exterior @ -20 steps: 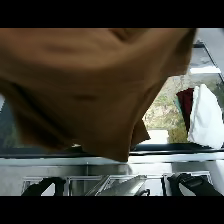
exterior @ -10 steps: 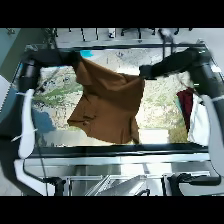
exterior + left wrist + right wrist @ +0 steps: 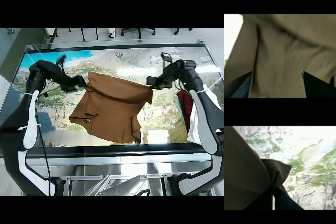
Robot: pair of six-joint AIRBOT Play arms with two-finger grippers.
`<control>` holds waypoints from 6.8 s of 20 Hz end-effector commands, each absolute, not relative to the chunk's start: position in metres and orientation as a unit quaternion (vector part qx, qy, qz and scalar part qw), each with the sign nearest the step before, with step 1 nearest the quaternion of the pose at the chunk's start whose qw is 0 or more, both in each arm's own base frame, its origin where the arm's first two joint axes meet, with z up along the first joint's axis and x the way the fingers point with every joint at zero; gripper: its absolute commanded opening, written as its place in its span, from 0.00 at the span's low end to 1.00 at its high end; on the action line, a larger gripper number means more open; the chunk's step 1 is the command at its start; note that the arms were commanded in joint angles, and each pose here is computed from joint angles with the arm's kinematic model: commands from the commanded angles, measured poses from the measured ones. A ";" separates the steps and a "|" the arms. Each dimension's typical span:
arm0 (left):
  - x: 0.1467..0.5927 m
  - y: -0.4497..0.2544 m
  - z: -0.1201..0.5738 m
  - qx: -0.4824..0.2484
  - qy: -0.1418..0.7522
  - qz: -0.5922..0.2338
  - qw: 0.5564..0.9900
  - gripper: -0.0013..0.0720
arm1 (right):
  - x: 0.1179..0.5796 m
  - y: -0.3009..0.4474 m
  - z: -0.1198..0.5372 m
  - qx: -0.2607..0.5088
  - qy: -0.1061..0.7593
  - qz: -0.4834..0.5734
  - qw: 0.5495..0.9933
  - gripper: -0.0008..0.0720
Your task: Fold the shirts.
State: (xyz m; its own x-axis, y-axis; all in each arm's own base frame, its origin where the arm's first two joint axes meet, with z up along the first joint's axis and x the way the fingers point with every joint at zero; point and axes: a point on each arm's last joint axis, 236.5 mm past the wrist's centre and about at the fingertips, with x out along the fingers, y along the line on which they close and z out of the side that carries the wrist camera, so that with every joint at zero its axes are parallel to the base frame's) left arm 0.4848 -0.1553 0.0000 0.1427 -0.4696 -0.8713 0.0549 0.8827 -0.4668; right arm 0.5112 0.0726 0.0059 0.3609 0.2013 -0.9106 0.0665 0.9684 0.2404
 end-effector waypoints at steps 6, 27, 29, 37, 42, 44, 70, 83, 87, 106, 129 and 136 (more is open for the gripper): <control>0.258 -0.248 -0.073 -0.153 0.733 -0.215 0.628 0.97 | 0.504 0.007 0.004 0.209 0.577 0.022 0.790 0.04; 0.300 -0.219 -0.075 -0.244 0.571 -0.095 0.778 0.03 | 0.426 -0.032 -0.023 0.242 0.674 0.005 0.698 0.04; 0.328 -0.153 -0.052 -0.243 0.536 -0.052 0.807 0.03 | 0.387 -0.001 -0.032 0.283 0.690 0.029 0.666 0.04; 0.328 -0.051 -0.070 -0.234 0.565 -0.012 0.791 0.03 | 0.258 0.134 -0.079 0.328 0.679 0.106 0.648 0.04; 0.320 -0.065 -0.093 -0.220 0.597 -0.024 0.771 0.03 | 0.242 0.166 -0.078 0.280 0.696 0.147 0.644 0.49; 0.321 -0.070 -0.092 -0.216 0.597 -0.030 0.772 0.03 | 0.242 0.154 -0.071 0.238 0.704 0.165 0.648 0.99; 0.318 -0.079 -0.073 -0.187 0.617 -0.070 0.761 0.03 | 0.254 0.143 -0.089 0.213 0.725 0.117 0.645 0.99; 0.336 -0.082 -0.015 -0.184 0.558 -0.090 0.804 0.03 | 0.317 0.175 -0.025 0.266 0.620 0.198 0.711 0.04; 0.347 -0.075 0.265 -0.155 0.261 -0.141 0.942 0.03 | 0.371 0.137 0.252 0.235 0.306 0.252 0.888 0.04; 0.325 -0.089 0.483 -0.108 0.051 -0.182 0.976 0.03 | 0.323 0.093 0.505 0.132 0.025 0.233 0.963 0.04; 0.566 -0.025 0.017 -0.158 0.546 -0.095 0.817 0.98 | 0.543 0.026 0.011 0.285 0.459 0.078 0.838 0.73; 0.386 0.025 -0.017 -0.219 0.707 -0.070 0.669 0.98 | 0.379 -0.028 -0.023 0.248 0.643 0.118 0.715 0.51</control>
